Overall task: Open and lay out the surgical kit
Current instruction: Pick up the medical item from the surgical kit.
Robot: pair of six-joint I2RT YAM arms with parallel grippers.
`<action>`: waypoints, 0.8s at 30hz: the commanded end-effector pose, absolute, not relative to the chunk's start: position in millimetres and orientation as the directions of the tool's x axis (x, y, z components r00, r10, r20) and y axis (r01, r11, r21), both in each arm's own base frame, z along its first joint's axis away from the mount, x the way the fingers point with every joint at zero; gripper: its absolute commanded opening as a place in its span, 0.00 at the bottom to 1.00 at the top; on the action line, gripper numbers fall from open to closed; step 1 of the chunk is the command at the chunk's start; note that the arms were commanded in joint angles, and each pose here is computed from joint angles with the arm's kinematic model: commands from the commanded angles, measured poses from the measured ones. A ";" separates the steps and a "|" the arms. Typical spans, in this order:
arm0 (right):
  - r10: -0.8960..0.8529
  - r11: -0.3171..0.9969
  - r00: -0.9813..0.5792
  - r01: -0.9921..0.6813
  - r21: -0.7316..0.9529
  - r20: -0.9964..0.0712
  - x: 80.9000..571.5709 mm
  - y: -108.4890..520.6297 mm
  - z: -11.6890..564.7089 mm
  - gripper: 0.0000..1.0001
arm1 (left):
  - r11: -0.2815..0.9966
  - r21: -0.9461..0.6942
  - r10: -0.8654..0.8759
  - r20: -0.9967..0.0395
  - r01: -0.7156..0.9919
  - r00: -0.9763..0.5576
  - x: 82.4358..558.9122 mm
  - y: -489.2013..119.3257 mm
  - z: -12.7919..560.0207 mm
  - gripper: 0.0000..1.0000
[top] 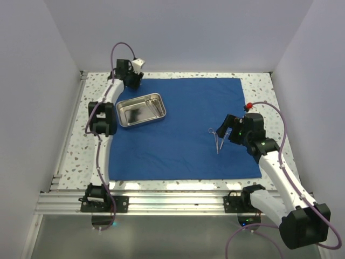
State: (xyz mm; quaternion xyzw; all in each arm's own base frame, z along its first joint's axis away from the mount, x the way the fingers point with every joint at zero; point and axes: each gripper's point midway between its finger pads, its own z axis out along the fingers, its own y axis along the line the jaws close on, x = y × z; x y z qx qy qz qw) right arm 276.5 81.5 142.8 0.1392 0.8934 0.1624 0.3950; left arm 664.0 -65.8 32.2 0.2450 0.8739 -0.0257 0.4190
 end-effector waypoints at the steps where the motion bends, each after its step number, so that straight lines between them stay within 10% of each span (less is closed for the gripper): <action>1: 0.381 0.900 -0.637 0.090 0.426 -0.671 278.9 87.3 147.9 0.99 | 0.888 0.230 0.431 -0.717 0.398 -0.547 670.3 -42.9 20.2 0.58; 24: 0.379 0.892 -0.650 0.067 0.447 -0.659 277.5 92.9 148.8 0.99 | 0.829 -0.140 0.461 -0.376 0.541 -0.804 549.3 -75.2 -66.4 0.75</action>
